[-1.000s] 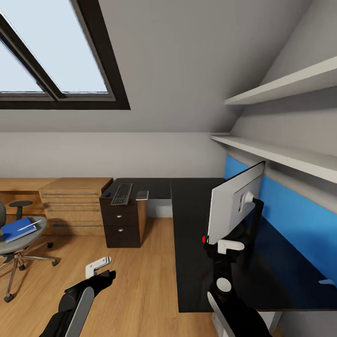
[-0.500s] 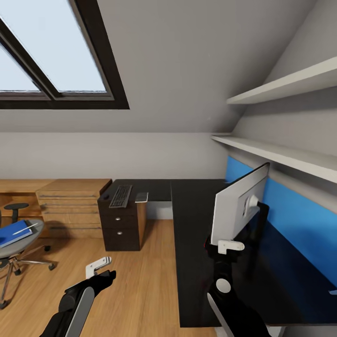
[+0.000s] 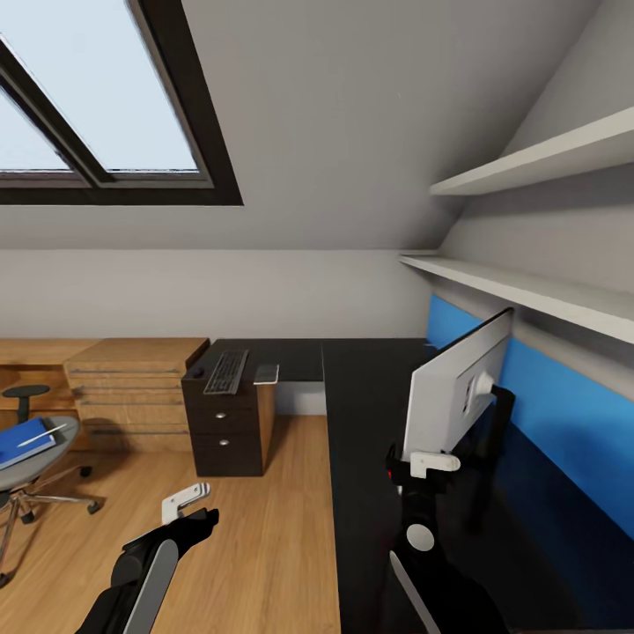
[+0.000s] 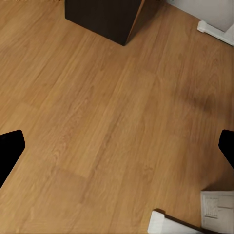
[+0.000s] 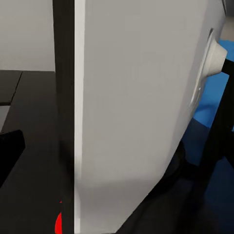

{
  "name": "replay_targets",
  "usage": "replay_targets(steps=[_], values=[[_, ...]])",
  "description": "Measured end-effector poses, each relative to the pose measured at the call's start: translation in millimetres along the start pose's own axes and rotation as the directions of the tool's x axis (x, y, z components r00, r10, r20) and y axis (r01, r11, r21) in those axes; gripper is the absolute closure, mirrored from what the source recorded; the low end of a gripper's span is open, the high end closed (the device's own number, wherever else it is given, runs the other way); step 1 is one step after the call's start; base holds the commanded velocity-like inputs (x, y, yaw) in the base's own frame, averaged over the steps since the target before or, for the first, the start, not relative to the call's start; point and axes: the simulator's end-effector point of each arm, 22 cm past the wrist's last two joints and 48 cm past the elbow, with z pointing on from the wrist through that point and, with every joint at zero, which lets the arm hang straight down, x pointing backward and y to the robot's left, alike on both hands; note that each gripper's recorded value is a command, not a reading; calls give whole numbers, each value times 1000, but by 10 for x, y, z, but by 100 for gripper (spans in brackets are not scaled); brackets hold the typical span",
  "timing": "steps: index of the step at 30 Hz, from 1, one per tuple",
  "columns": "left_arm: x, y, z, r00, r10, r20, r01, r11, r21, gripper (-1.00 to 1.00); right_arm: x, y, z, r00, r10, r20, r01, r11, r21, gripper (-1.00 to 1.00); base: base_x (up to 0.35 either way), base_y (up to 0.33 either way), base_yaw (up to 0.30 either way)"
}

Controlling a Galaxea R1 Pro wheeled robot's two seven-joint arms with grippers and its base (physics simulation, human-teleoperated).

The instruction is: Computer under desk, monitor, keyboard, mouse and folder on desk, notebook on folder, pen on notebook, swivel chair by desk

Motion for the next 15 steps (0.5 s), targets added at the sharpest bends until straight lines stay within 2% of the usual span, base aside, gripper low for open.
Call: replay_targets(steps=[8, 15], values=[[1, -1, 2, 1000, 0, -1, 0, 1000, 0, -100, 67, -13, 7, 1000, -7, -14, 7, 1000, 4, -100, 41, 0, 0], [-4, -2, -1, 1000, 0, 1, 0, 1000, 0, -100, 87, -27, 9, 1000, -9, -18, 9, 1000, 8, -100, 147, 0, 0]])
